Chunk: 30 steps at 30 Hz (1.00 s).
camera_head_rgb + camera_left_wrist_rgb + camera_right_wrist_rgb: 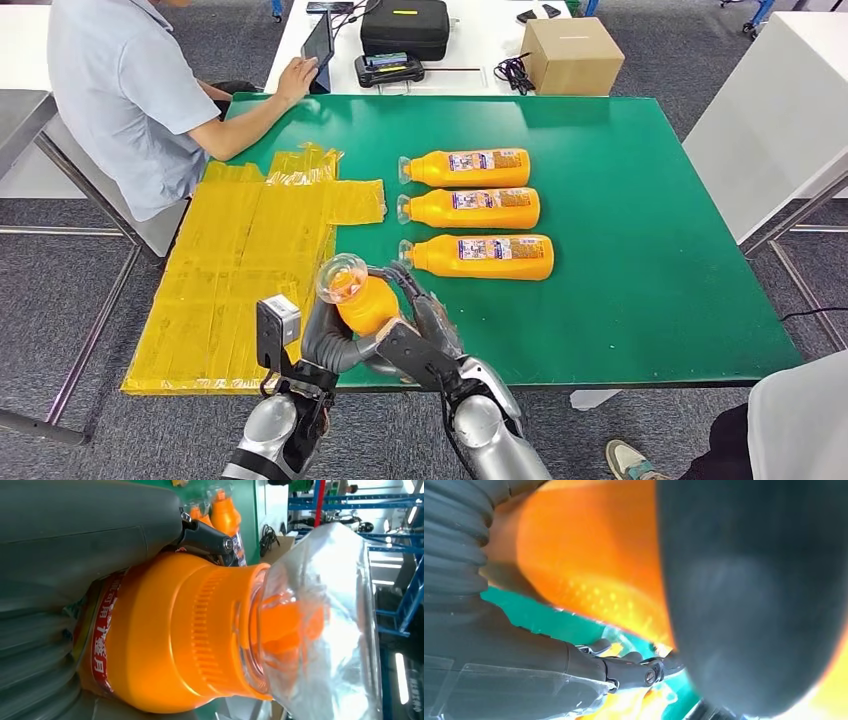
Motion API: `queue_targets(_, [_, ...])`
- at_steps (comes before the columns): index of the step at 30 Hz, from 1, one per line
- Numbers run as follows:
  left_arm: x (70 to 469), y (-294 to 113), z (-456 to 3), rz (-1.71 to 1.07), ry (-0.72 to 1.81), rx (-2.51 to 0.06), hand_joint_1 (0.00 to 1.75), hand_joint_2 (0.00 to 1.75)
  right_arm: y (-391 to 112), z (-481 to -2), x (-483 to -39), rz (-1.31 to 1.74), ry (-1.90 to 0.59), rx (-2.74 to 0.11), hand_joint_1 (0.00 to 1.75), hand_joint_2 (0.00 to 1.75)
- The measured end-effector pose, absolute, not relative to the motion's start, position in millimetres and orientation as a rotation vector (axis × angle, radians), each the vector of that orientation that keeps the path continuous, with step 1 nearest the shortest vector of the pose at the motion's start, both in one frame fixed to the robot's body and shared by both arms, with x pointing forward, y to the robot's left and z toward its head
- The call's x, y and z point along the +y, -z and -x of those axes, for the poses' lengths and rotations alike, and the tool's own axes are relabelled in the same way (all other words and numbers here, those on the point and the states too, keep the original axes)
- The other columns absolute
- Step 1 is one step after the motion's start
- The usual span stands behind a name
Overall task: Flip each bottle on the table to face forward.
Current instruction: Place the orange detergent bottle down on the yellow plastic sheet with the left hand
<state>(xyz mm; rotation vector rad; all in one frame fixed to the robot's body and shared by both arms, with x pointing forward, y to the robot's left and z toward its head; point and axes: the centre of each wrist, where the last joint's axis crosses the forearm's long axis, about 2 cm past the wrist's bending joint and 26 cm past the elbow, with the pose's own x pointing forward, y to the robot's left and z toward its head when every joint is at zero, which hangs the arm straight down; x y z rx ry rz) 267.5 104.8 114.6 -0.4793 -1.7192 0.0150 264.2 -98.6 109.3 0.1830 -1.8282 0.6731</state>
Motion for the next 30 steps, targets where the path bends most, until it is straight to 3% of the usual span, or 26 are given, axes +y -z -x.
queue_targets(14, [112.9,-124.4,-270.2,0.419,-0.029,-1.759,1.75,1.75,-107.5,-268.7,-111.6,-0.082,-0.607,-1.838,0.00,1.75])
queue_targets(23, [145.9,-137.0,-289.4,0.151,-0.094,-1.837,1.75,1.75,-112.1,-263.2,-115.0,0.001,-0.650,-1.872,0.00,1.75])
queue_targets(30, [159.3,-144.3,-300.4,0.145,-0.167,-1.834,1.75,1.75,-112.4,-261.9,-115.5,-0.006,-0.634,-1.871,0.00,1.75])
